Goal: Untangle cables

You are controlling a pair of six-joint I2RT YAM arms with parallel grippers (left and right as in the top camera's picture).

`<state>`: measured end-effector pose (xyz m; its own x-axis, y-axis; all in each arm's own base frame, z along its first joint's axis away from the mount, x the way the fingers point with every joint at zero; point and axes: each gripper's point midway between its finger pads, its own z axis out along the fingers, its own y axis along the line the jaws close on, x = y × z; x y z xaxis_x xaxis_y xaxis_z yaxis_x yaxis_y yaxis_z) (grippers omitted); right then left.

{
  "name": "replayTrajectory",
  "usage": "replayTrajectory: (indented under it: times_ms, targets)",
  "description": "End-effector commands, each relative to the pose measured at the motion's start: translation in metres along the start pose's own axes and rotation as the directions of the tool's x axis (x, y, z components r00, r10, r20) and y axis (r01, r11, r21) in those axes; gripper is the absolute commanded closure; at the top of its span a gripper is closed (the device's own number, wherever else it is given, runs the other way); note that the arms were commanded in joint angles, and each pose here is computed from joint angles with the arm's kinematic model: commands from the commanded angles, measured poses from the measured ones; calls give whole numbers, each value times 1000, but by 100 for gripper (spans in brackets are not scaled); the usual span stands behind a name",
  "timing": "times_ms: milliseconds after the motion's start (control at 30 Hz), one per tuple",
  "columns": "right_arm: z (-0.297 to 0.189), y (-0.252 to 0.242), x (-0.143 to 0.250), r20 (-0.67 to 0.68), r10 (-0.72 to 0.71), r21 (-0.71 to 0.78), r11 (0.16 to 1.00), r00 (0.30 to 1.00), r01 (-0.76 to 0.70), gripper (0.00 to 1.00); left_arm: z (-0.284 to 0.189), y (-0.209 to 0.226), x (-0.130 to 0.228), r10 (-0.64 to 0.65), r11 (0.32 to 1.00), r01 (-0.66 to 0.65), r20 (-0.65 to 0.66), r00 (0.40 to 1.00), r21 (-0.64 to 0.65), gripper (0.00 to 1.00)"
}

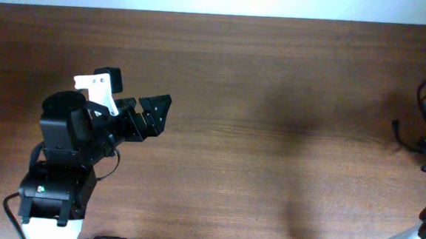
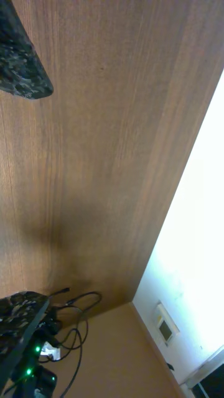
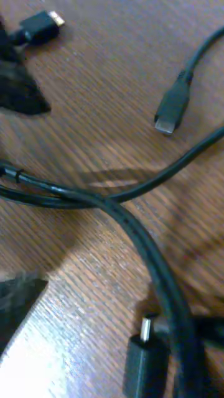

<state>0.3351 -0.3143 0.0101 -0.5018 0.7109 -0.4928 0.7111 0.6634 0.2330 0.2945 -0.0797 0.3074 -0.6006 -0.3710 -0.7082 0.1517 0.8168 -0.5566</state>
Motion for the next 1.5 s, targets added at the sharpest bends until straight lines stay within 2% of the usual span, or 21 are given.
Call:
replayTrajectory:
  times_ms: [0,33,67,133,267,367,467,533,633,767,800,833,900,933,1033,1133,1200,1300,1333,1433,1467]
  targets:
    - [9,2,9,-32,9,-29,1000,999,-10,52,-4,-5,-3,-3,1000,3,10,1000,17,1]
    - [9,6,9,-34,9,-53,999,999,-10,63,-4,-5,-3,-3,1000,2,10,1000,17,1]
    - [9,10,9,-33,8,-77,997,999,-11,80,-4,-5,-3,-3,1000,3,10,1000,17,1]
    - [8,22,6,-21,3,-143,990,1000,-6,94,-4,-5,-3,-3,1000,2,10,1000,17,1]
    - [-4,59,-17,65,-25,-347,937,998,46,96,-4,-5,-3,-2,1000,2,10,1000,17,1]
    - [-45,99,-69,278,-74,-533,818,958,218,96,-4,-5,-3,-2,1000,2,10,1000,17,1]
    - [-87,103,-122,435,-44,-525,799,899,293,96,-4,-5,-3,-3,1000,2,10,1000,17,1]
    - [-123,82,-166,544,-37,-461,821,838,336,96,-4,-5,-3,-13,1000,13,10,1000,17,1]
    - [-154,38,-200,608,10,-410,860,794,303,96,-4,-5,-2,-22,1000,22,8,1000,19,1]
    - [-177,-29,-213,630,94,-371,909,771,192,96,-3,-5,-2,-39,999,39,8,999,19,1]
    - [-181,-48,-212,630,114,-360,919,768,159,66,-3,-6,-2,-39,999,39,7,999,20,1]
    - [-184,-65,-210,626,131,-351,928,768,128,19,-3,-6,-2,-39,999,39,7,999,21,1]
    - [-188,-81,-206,614,163,-361,928,772,91,18,-4,-6,-2,-39,999,39,6,999,23,1]
    - [-191,-82,-204,603,185,-392,916,776,87,0,-4,-7,-2,-39,999,39,4,999,28,1]
    - [-203,-62,-201,603,161,-472,862,781,186,1,-4,-13,1,-38,997,39,-14,999,61,1]
    - [-222,-24,-199,640,90,-535,765,763,359,2,-4,-15,2,-38,997,39,-19,999,72,1]
    - [-243,4,-198,698,21,-542,670,716,508,2,-4,-17,2,-35,996,37,-21,999,83,1]
    - [-286,36,-203,758,25,-545,572,652,612,2,-6,-28,-11,14,991,-18,30,999,133,1]
    - [-306,47,-204,789,33,-529,544,614,651,2,-7,-28,-18,62,990,-70,71,996,121,3]
    - [-362,70,-199,876,55,-445,477,479,758,2,-12,-21,-34,92,993,-101,152,984,53,4]
    - [-381,78,-198,875,67,-455,449,479,769,2,-15,-18,-37,98,994,-105,172,980,29,4]
